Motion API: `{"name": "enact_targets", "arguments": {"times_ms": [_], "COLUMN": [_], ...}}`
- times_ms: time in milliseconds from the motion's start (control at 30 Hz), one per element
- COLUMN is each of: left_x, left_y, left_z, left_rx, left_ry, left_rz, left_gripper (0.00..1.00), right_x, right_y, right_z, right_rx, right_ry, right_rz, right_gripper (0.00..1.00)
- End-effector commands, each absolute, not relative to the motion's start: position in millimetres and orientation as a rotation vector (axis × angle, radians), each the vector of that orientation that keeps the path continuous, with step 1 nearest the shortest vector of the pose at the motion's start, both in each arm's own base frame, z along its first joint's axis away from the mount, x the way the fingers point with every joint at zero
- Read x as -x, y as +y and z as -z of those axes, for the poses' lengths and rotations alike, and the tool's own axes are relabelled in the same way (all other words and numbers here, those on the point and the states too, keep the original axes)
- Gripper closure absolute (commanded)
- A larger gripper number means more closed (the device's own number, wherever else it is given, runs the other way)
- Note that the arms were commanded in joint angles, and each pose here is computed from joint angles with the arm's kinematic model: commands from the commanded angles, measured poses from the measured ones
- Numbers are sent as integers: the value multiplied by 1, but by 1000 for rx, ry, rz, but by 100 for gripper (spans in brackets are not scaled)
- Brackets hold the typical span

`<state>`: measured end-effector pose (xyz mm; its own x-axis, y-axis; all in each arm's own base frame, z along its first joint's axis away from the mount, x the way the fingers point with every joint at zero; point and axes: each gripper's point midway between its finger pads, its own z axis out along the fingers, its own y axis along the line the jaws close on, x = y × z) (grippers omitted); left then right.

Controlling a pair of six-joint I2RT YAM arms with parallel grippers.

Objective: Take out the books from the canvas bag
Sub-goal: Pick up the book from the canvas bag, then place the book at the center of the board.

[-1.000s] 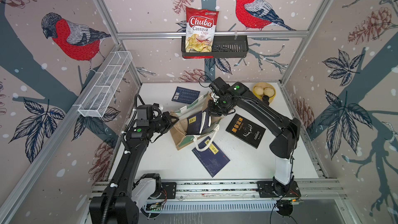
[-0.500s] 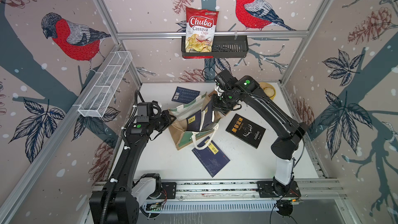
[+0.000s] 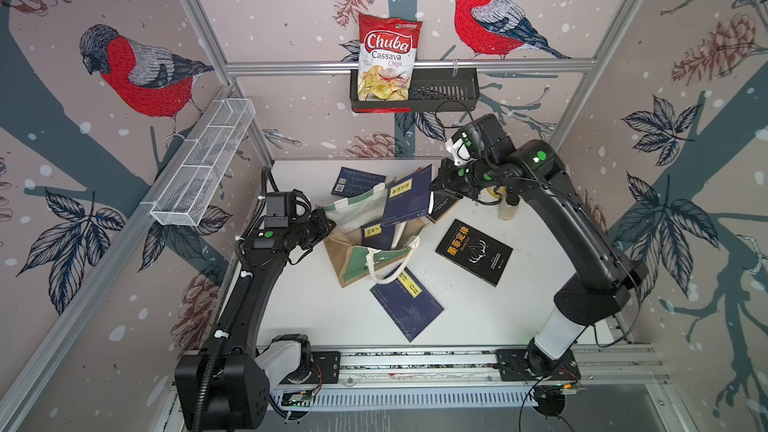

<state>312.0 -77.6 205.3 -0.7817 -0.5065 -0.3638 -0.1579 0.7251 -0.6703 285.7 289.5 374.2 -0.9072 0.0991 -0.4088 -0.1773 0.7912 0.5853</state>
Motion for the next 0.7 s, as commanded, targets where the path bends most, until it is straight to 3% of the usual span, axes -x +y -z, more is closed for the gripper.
{"name": "enact_targets", "arguments": {"times_ms": [0, 433, 667], "left_x": [-315, -313, -311], "left_y": [-65, -54, -40], "left_z": [-207, -206, -202], "left_rx": [499, 531, 613], "left_ry": [2385, 2390, 2387], "left_rz": [774, 732, 681], "left_gripper": [100, 100, 100], "right_x": [-299, -321, -324], "right_y": [279, 195, 177], "right_z": [-405, -426, -415], "right_rx": [-7, -258, -294], "right_ry": [2410, 2175, 2176], "right_rz": [-982, -1121, -1111], "right_gripper": [100, 100, 100]}}
